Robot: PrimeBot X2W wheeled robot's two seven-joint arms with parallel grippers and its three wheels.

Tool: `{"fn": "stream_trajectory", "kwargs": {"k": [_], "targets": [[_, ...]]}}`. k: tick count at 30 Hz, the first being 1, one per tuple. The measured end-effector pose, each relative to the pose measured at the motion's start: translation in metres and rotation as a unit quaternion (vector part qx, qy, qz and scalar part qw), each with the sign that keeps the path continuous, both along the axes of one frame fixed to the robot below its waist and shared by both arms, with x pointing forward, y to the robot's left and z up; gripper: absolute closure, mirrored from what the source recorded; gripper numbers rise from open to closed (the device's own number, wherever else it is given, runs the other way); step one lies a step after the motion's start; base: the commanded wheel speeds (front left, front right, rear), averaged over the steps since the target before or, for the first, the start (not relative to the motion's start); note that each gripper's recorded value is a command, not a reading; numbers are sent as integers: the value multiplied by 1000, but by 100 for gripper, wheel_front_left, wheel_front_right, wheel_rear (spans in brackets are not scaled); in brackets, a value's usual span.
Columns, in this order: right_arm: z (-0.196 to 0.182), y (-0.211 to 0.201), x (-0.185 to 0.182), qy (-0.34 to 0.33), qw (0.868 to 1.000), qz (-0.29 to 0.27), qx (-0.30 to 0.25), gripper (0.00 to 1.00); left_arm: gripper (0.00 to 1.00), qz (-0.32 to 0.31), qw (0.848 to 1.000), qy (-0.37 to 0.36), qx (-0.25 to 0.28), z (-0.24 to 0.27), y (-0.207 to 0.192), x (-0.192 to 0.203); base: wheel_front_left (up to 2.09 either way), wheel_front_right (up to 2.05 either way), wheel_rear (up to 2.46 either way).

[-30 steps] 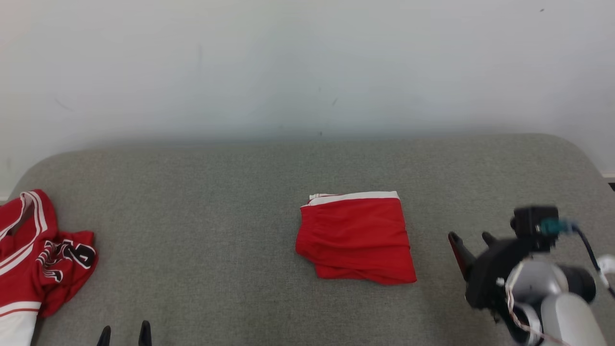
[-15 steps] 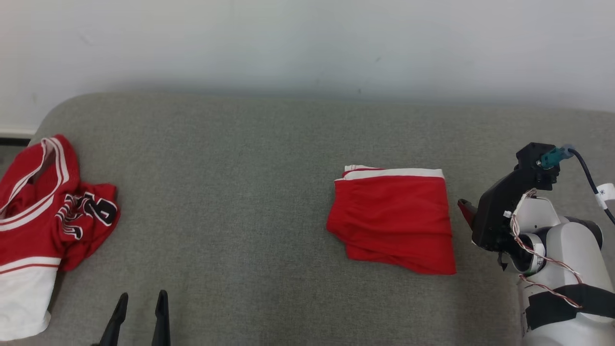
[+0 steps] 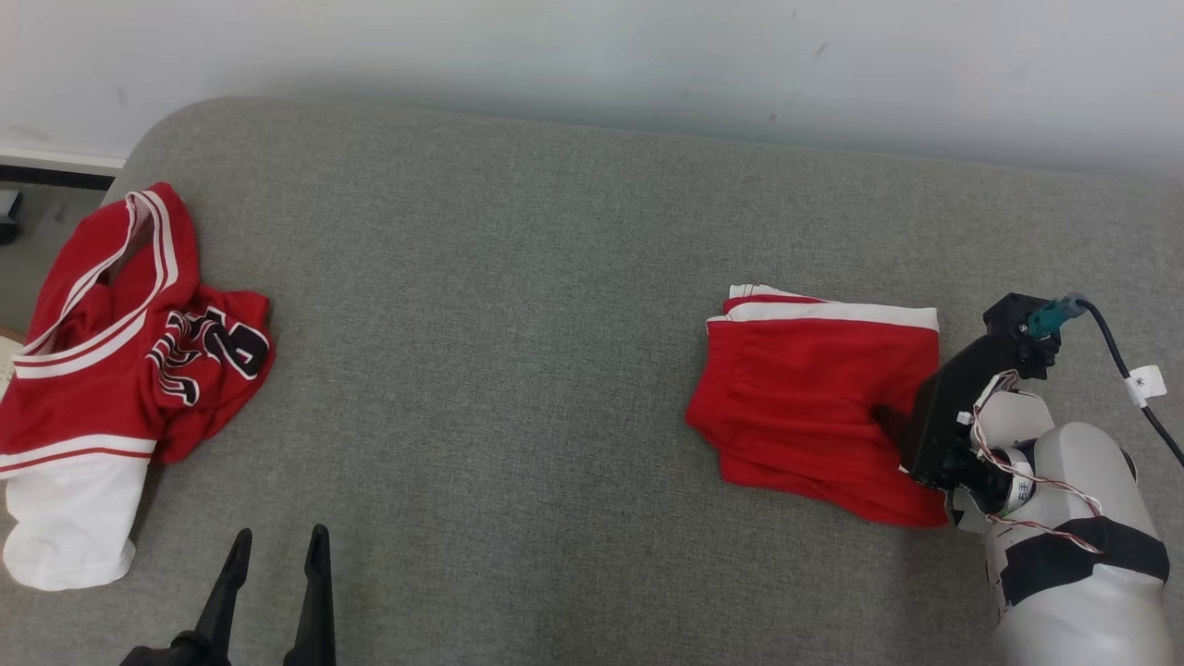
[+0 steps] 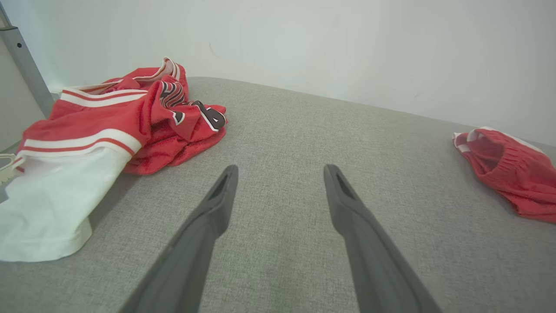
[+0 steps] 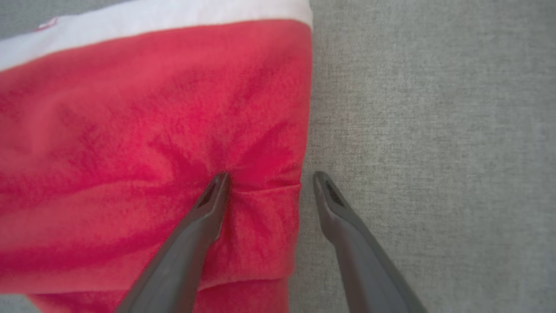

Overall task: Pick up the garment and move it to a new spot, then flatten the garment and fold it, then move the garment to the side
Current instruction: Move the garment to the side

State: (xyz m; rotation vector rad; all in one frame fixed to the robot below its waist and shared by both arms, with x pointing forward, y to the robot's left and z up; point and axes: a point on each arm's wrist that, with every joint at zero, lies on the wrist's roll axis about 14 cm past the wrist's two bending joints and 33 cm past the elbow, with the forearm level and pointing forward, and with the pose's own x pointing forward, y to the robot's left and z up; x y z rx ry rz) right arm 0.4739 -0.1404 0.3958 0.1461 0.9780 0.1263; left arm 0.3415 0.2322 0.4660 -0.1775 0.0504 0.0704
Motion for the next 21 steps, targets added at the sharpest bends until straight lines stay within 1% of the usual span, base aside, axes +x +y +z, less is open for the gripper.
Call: {"fn": "stream_trajectory", "kwargs": {"k": [1, 2, 4, 5, 9, 14, 18, 21], "targets": [[-2, 1, 0, 4, 1000, 1, 1, 0, 0, -1, 1000, -1, 0, 1, -1, 1, 0, 0, 0], [-4, 2, -1, 7, 1000, 2, 1, 25, 0, -2, 1000, -1, 0, 0, -1, 2, 0, 0, 0], [-5, 3, 0, 7, 1000, 4, 3, 89, 0, -5, 1000, 0, 0, 0, -3, 4, 0, 0, 0], [-6, 3, 0, 7, 1000, 5, 3, 100, 0, -8, 1000, -1, 0, 0, -4, 5, 0, 0, 0], [-3, 1, 3, -5, 1000, 5, 0, 100, 0, -13, 1000, -6, 3, 2, -7, 13, 0, 0, 0], [4, -14, 5, -22, 999, 3, -29, 100, 0, -27, 999, -26, 9, 12, -15, 31, 0, 0, 0], [12, -39, 6, -35, 997, 2, -76, 100, 0, -55, 998, -36, 11, 16, -31, 48, 0, 0, 0], [18, -74, 5, -41, 992, -8, -121, 100, 0, -83, 995, -48, 16, 20, -46, 64, 0, 0, 0]]}}
